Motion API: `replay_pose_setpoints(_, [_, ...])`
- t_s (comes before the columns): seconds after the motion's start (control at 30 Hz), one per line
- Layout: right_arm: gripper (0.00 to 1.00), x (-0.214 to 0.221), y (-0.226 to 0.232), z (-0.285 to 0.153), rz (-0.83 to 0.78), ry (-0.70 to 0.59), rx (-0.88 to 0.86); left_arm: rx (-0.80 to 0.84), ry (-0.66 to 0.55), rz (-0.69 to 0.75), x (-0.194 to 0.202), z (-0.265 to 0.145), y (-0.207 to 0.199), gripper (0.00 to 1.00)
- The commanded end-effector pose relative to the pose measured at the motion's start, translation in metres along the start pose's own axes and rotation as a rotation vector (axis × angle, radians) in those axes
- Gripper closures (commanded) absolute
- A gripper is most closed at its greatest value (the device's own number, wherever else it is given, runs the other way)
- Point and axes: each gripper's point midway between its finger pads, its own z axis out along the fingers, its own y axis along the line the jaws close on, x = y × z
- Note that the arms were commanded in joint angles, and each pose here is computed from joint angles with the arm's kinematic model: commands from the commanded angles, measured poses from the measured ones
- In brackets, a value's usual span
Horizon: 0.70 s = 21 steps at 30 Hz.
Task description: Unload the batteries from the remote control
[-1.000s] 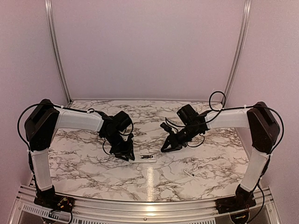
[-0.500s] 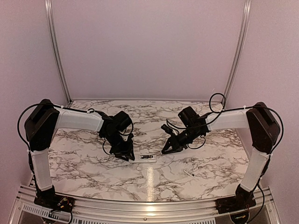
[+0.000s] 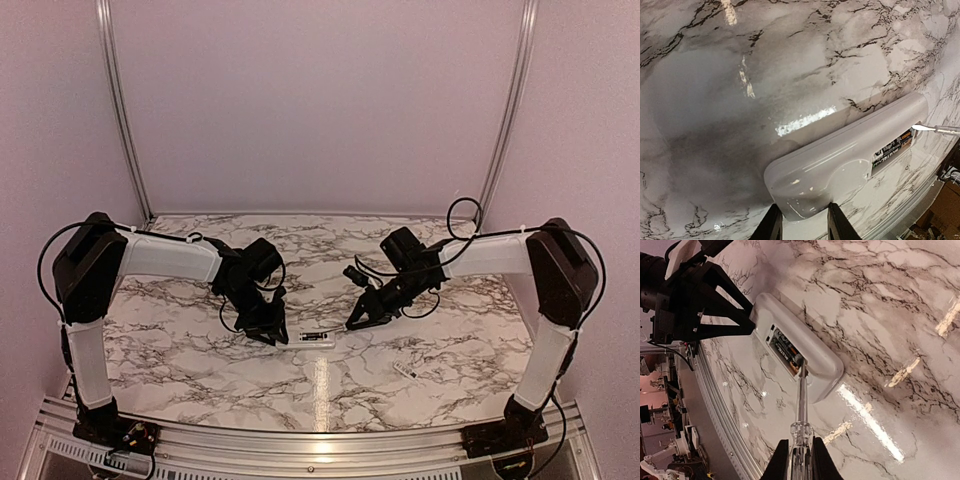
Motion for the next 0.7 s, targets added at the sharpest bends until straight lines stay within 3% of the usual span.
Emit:
replay_pose_setpoints(0.0, [1.0,0.006,0.028,0.013,-0.057,0.064,-0.12,-0.032,0.0,0.028,-0.003,0.026,0.006,0.77])
replay_pose_setpoints(0.67, [1.0,0.004,0.044,0.009,-0.09,0.079,-0.156,-0.031,0.004,0.032,-0.006,0.03,0.005,0.78])
